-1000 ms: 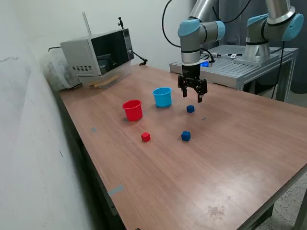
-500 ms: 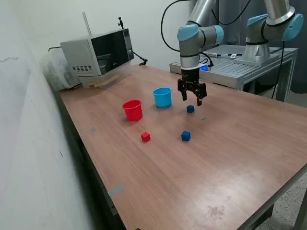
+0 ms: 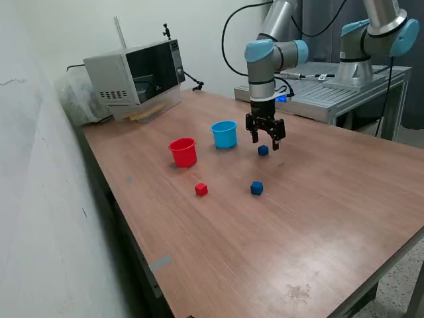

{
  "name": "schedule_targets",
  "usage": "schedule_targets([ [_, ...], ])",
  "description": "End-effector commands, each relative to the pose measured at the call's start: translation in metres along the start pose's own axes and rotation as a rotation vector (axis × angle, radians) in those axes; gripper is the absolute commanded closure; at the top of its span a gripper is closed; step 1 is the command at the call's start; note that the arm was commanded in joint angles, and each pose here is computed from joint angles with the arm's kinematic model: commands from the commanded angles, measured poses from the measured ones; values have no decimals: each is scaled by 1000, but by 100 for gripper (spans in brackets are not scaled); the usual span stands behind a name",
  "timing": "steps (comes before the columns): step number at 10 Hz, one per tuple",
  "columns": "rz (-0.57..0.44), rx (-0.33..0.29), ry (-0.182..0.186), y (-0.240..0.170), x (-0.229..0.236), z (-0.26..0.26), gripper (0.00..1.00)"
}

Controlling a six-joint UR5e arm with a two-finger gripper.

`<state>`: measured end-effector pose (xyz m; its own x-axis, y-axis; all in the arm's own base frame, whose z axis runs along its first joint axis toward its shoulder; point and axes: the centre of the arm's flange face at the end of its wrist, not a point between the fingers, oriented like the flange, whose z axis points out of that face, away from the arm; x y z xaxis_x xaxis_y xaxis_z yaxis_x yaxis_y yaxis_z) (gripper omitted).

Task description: Place red objects in the red bin, and blue objects in the blue bin.

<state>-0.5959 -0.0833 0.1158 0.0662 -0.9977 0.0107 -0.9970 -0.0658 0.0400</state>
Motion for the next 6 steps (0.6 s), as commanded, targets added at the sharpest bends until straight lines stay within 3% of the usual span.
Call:
schedule_targets([
  [1, -4, 19, 3, -1, 0, 13, 0],
  [5, -17, 4, 2, 10, -2, 10, 0],
  [6, -19, -7, 1, 15, -2, 7, 100],
])
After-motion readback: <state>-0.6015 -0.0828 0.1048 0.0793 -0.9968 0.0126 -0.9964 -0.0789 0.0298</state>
